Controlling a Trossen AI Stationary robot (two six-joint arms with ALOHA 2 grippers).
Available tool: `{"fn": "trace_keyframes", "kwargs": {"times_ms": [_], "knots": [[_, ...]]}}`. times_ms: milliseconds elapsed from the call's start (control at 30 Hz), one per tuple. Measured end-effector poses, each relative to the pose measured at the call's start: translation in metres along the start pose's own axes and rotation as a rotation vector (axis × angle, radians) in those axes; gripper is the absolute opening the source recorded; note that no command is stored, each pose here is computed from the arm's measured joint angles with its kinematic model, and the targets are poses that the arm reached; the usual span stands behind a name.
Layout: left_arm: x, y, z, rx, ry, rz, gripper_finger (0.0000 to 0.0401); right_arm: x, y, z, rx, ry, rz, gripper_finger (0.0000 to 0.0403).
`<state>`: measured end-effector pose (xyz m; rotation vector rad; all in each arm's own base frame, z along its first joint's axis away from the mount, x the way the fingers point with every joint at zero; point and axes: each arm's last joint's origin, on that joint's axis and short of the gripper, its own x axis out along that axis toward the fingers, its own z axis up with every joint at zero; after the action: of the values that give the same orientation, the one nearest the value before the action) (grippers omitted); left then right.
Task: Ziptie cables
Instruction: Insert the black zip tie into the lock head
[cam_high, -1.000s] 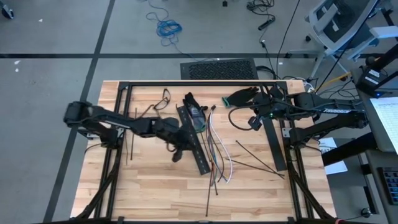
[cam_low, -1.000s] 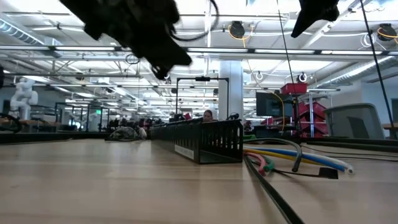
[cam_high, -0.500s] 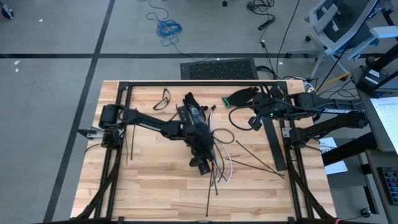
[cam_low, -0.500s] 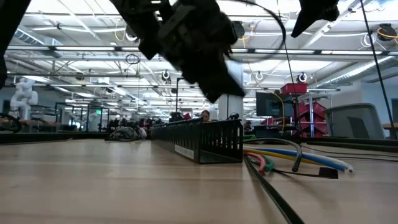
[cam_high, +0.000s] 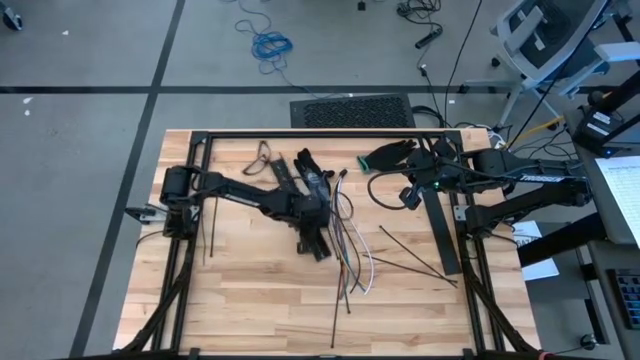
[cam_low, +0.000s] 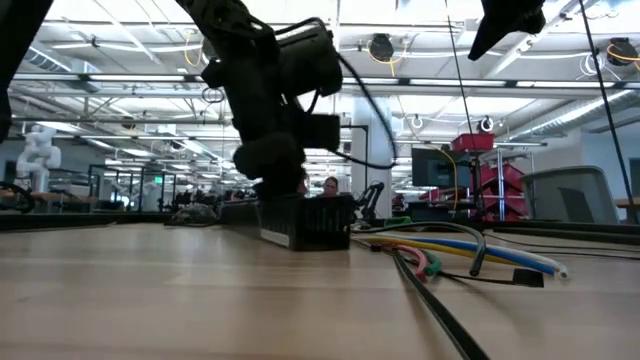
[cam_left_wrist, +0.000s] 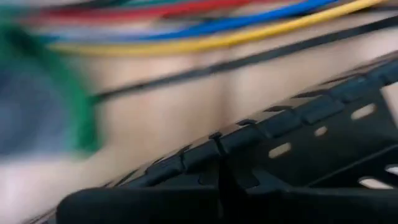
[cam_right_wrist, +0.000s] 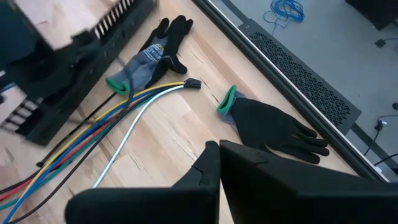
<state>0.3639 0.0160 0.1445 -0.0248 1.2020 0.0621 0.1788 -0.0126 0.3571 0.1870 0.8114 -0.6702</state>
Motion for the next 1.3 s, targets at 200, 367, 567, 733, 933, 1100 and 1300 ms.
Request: {"fn": "trace_keyframes", "kwargs": {"times_ms": [200,367,567,733,933,1100,1300], "knots": [[-0.002,0.026,-0.015,-0.207,0.143,0.168,0.0000,0.000,0.000,0.000,0.000,0.000,0.000,0.0000],[-0.005,0.039,-0.021,-0.269,0.179,0.292,0.0000,0.000,0.000,0.000,0.002,0.000,0.000,0.0000],[-0.018,0.052,-0.008,-0.192,0.064,0.467,0.0000,0.000,0.000,0.000,0.000,-0.007,-0.014,0.0000],[-0.048,0.057,0.009,-0.167,-0.041,0.565,0.0000,0.000,-0.001,0.000,0.002,-0.009,-0.017,0.0000],[-0.092,0.047,0.019,-0.161,-0.178,0.497,0.0000,0.000,0.000,0.000,0.003,-0.003,-0.007,0.0000],[-0.137,0.030,0.027,0.051,-0.393,0.209,0.0000,-0.003,0.008,-0.006,-0.053,0.162,0.321,0.0000],[-0.178,0.036,0.025,0.091,-0.560,0.174,0.0000,0.015,0.044,-0.053,-0.068,0.460,0.563,0.0000]]}}
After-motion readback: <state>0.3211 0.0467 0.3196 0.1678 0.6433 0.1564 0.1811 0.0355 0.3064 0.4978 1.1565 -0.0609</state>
